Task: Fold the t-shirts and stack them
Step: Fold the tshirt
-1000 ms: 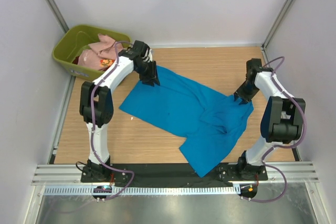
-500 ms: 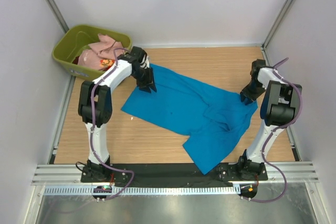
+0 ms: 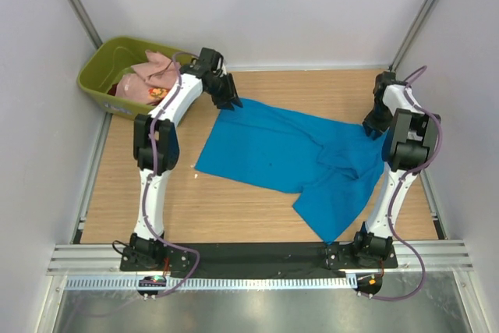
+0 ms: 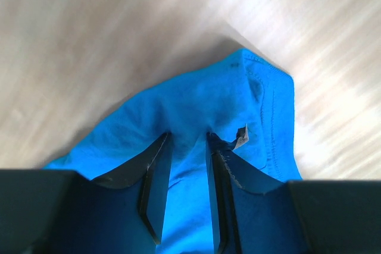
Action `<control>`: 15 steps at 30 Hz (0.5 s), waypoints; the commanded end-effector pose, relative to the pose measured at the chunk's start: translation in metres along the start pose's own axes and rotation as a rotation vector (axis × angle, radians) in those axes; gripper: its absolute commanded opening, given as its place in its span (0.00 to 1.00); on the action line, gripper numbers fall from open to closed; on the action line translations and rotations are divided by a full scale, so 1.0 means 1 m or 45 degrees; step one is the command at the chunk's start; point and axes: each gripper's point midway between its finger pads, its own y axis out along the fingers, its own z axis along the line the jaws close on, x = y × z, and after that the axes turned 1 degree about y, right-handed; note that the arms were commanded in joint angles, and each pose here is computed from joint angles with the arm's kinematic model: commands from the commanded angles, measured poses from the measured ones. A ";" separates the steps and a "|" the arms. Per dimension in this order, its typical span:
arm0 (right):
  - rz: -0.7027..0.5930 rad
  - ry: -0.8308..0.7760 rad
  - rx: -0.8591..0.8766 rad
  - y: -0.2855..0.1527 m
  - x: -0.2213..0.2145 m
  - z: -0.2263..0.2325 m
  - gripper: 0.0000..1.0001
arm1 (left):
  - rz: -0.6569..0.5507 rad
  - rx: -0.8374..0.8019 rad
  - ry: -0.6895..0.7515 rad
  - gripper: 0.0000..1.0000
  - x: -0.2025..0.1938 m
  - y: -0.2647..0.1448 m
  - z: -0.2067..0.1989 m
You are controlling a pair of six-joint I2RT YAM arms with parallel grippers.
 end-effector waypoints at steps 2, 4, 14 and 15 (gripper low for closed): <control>-0.075 -0.025 0.008 0.028 0.023 0.018 0.38 | -0.076 -0.044 -0.087 0.38 0.027 0.031 -0.004; -0.066 -0.079 0.038 0.029 0.023 0.029 0.38 | -0.090 -0.044 -0.129 0.37 0.031 0.042 -0.001; -0.050 -0.189 0.156 -0.022 0.010 0.056 0.43 | -0.059 0.296 -0.195 0.34 0.008 0.072 0.067; -0.064 -0.195 0.146 -0.027 0.013 0.053 0.43 | -0.052 0.329 -0.191 0.34 0.005 0.069 0.072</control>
